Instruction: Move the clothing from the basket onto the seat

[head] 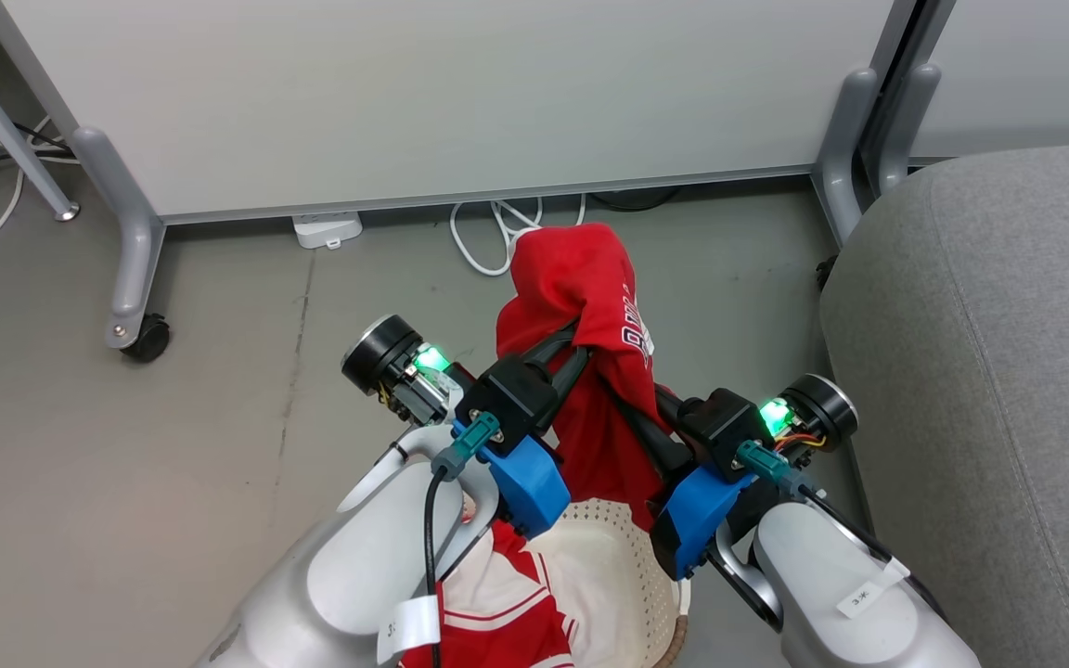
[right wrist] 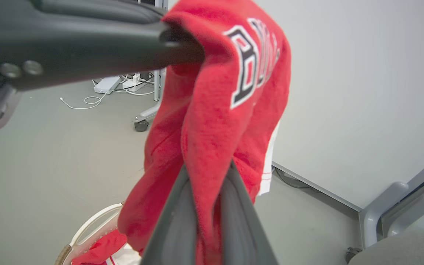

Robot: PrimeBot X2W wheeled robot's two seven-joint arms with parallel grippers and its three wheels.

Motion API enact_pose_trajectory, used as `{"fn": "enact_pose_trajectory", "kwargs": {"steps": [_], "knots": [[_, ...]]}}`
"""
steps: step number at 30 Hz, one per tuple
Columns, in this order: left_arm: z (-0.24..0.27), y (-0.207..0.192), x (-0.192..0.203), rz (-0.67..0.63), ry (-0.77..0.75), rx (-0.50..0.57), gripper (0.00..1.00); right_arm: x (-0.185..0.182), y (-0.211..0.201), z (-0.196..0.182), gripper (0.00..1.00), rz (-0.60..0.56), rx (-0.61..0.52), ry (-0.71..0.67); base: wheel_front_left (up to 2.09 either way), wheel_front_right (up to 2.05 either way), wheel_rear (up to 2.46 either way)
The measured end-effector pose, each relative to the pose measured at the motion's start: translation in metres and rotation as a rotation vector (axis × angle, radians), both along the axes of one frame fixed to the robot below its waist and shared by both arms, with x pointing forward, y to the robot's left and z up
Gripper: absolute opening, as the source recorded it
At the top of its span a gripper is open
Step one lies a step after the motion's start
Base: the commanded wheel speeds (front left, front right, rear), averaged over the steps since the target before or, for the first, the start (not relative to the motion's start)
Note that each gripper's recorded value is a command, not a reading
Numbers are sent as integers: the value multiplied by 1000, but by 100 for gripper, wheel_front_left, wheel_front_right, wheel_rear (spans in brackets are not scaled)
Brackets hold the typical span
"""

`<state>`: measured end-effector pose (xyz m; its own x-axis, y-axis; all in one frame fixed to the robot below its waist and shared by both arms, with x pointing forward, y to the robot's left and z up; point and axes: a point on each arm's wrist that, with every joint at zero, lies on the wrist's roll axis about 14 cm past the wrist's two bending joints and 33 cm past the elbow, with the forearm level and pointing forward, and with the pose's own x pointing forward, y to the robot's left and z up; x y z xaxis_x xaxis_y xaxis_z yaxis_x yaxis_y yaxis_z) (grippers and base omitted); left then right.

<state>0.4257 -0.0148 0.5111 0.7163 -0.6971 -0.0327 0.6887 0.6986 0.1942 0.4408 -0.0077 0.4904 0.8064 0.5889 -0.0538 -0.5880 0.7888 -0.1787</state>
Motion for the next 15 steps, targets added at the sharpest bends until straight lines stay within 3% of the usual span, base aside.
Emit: {"fn": "enact_pose_trajectory", "kwargs": {"steps": [15], "knots": [[2,-3,-4,-8,-2,-3,0,-3,-1,6,0,-6,33,5,0,0,0]]}}
